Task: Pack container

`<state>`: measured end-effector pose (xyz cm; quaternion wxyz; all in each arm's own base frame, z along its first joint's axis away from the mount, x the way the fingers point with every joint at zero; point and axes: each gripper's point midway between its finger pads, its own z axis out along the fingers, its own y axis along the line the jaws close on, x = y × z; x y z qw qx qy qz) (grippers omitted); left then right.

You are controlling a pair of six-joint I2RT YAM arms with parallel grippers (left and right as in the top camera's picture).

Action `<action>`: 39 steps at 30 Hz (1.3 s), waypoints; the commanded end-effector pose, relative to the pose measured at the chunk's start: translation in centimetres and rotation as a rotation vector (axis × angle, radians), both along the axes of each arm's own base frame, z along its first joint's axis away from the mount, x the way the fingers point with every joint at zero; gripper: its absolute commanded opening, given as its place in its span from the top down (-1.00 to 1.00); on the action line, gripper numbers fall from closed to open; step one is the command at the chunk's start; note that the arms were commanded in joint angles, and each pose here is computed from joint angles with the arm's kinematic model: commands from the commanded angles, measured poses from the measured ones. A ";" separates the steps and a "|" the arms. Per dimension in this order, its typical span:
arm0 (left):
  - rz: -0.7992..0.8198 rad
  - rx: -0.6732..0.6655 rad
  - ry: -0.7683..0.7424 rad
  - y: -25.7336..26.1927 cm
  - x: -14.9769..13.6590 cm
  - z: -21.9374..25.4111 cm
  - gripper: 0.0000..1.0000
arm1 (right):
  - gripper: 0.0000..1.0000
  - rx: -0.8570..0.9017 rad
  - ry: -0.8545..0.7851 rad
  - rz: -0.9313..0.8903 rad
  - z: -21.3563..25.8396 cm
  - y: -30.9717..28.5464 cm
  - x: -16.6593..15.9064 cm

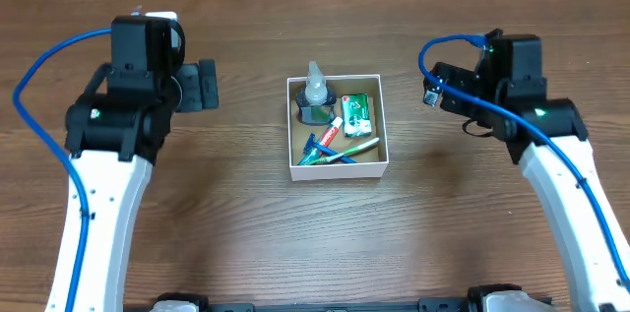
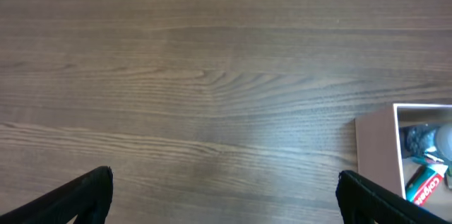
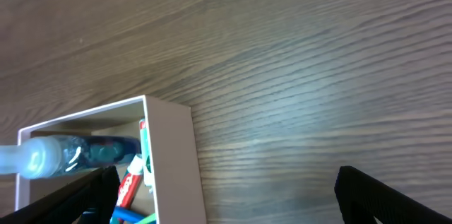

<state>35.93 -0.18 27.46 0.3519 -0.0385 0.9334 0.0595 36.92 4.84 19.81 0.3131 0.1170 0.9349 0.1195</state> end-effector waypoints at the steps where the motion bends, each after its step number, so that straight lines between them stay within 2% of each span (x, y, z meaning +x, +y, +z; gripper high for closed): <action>1: -0.021 -0.030 -0.109 -0.3 -3.0 2.9 -1.00 | -1.00 -0.056 -0.108 -0.043 3.6 -1.5 -2.1; 4: -0.063 -0.056 -0.204 -0.8 -6.3 3.6 -0.99 | -1.00 -0.052 -0.195 -0.051 4.7 -1.9 -4.9; 8: -0.126 -0.094 -0.338 -1.4 -10.2 3.6 -0.99 | -1.00 -0.050 -0.279 -0.069 3.7 -2.5 -8.6; 12: -0.086 -0.161 -0.448 -0.9 -14.6 2.5 -1.00 | -1.00 -0.040 -0.362 -0.105 1.8 -3.2 -12.6; 16: -0.032 -0.252 -0.513 -0.7 -16.5 1.9 -1.00 | -1.00 -0.036 -0.391 -0.106 0.6 -3.4 -14.6; 32: 0.005 -0.213 -0.164 -0.1 -21.2 -5.8 -1.00 | -1.00 -0.046 -0.320 -0.103 -1.0 -3.5 -15.7; 39: 0.004 -0.213 -0.165 -0.2 -21.1 -5.7 -0.99 | -1.00 -0.076 -0.244 -0.113 -2.5 -4.0 -16.8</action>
